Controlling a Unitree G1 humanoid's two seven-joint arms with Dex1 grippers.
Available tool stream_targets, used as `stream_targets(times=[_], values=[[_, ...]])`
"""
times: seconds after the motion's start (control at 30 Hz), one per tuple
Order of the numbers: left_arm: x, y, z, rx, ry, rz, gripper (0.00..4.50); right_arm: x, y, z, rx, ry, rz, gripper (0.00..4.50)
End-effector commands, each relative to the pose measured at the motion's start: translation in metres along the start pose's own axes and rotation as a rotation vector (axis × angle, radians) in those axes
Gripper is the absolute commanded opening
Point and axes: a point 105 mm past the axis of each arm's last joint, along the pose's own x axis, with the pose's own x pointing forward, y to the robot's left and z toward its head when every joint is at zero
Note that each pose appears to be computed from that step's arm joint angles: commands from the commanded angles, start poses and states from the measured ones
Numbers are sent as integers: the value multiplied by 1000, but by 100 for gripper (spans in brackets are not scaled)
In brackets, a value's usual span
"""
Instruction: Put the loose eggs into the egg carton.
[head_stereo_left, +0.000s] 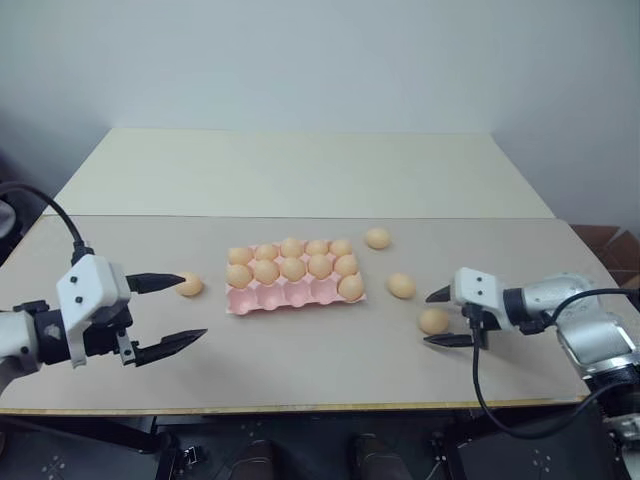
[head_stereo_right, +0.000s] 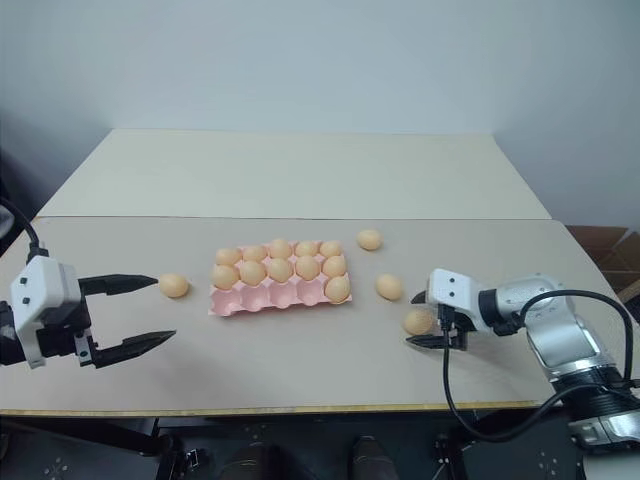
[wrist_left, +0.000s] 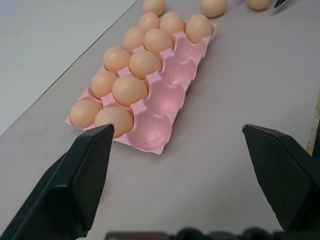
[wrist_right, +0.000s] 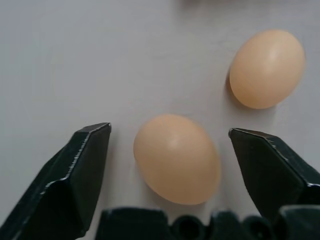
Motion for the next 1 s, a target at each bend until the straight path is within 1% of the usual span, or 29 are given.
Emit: stream_targets(times=[0.03,0.1,0.13,0.17,0.2,0.33,0.4,0.47,0.6,0.67,0.73,0.8,0.9,1.0], values=[[0,1,7,45,3,-1,450,-1,-8,5,-48,-1,-20,321],[0,0,7,45,3,0,450,0,-10,4,-46,-2,-24,253],[0,0,7,45,4,1,450,0,-10,3,-47,0,-24,230],[-1,0,7,45,4,2,450,0,-10,2,-50,5,-27,214],[-1,0,6,44,5,5,450,0,-11,1,-55,14,-35,208],[-2,0,4,41,9,12,450,-4,-9,4,-79,16,-39,208],[-2,0,3,39,11,17,450,-8,-8,13,-117,9,-44,208],[-4,1,0,34,22,27,450,-11,-9,29,-156,-28,-56,208],[-9,4,-8,23,57,52,450,-10,-12,73,-234,-132,-86,208],[-11,5,-11,22,71,59,450,-4,-12,92,-268,-176,-91,208],[-12,6,-12,21,75,64,450,9,-12,113,-292,-233,-90,208],[-12,6,-13,22,76,67,450,20,-12,126,-308,-270,-89,208],[-13,5,-14,22,80,72,450,40,-15,141,-336,-304,-104,208],[-14,5,-14,21,84,75,450,55,-18,148,-343,-314,-116,208]])
